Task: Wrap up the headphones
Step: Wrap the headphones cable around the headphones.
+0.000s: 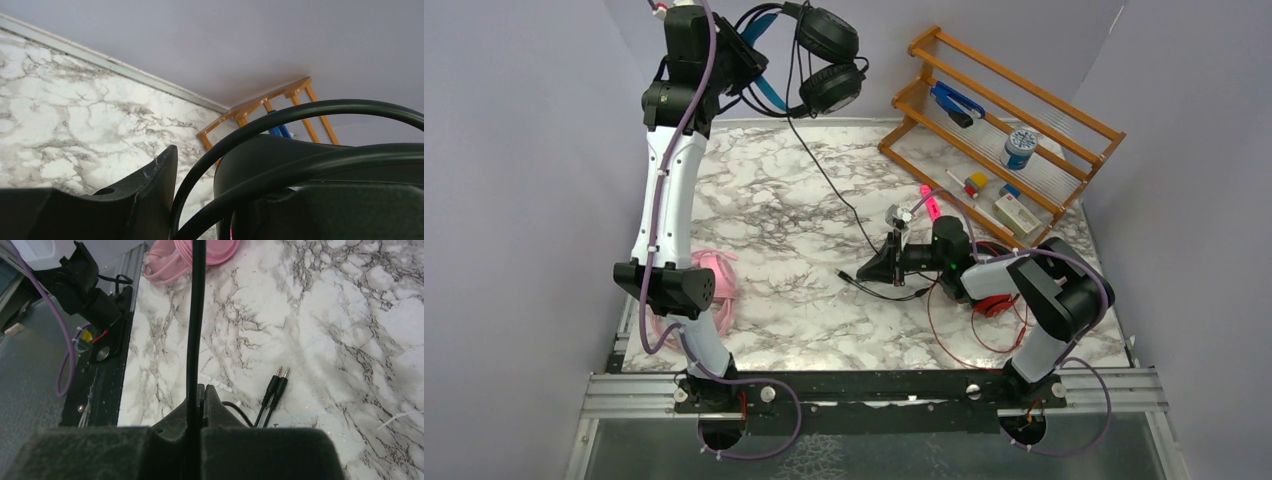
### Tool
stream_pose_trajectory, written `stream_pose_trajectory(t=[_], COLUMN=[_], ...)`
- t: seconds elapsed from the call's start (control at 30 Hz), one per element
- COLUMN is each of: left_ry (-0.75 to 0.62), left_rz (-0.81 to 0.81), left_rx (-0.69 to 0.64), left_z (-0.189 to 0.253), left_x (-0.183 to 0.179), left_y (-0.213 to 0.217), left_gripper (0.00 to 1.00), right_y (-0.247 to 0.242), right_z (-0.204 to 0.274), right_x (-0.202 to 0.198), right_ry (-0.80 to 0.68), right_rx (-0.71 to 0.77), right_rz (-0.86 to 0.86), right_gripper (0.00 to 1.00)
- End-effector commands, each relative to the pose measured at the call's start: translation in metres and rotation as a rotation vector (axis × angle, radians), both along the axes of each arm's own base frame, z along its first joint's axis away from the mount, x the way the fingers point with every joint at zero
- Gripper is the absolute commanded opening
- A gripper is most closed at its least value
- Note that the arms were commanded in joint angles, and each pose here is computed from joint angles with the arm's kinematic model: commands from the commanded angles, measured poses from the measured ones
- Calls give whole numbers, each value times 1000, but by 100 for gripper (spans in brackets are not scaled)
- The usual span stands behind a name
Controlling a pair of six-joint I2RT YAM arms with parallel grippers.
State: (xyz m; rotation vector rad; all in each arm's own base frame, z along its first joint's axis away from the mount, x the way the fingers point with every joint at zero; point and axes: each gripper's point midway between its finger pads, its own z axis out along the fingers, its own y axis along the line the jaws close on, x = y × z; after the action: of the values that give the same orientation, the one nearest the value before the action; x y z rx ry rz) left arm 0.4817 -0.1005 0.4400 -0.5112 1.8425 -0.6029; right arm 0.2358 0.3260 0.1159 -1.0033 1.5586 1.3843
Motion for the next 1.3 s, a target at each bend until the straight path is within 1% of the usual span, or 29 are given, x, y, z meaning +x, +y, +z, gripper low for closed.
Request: stream_pose_trajectory(t=[0.0, 0.1, 0.23, 0.3, 0.37, 0.43, 0.6, 0.7, 0.8, 0.87, 1.0, 1.13, 1.27], left_ry=[-150, -169, -173, -171, -168, -162, -158, -133, -101, -90, -98, -118, -125], left_rz=[-14, 1, 31, 59, 69, 83, 144, 184, 217, 240, 239, 179, 131], left_rx=[-130, -144, -127, -119, -112, -110, -55, -1, 58, 83, 64, 16, -6], left_z=[54, 58, 55, 52, 49, 44, 34, 21, 6, 1, 7, 18, 23], left_x=[14, 19, 22, 24, 28, 33, 43, 43, 39, 36, 31, 26, 19], left_y=[9, 14, 27, 34, 36, 39, 53, 63, 72, 78, 80, 73, 74], left_gripper=[0, 0, 0, 0, 0, 0, 0, 0, 0, 0, 0, 0, 0], right_y=[-3, -2, -1, 0, 4, 1, -9, -13, -18, -22, -27, -31, -41], right_z=[-15, -17, -11, -15, -19, -15, 8, 26, 48, 55, 42, 16, 0], right_x=[-6, -3, -11, -20, -26, -34, -44, -46, -49, -49, -48, -43, -27], right_ry=[-5, 16, 22, 19, -17, -37, -58, -58, -89, -103, -83, -3, 63], right_rx=[-50, -50, -9, -31, -79, -78, -53, -21, 13, 10, -36, -82, -99], right_rz=[20, 9, 28, 43, 53, 62, 30, -3, -35, -52, -84, -142, -247], right_gripper=[0, 0, 0, 0, 0, 0, 0, 0, 0, 0, 0, 0, 0])
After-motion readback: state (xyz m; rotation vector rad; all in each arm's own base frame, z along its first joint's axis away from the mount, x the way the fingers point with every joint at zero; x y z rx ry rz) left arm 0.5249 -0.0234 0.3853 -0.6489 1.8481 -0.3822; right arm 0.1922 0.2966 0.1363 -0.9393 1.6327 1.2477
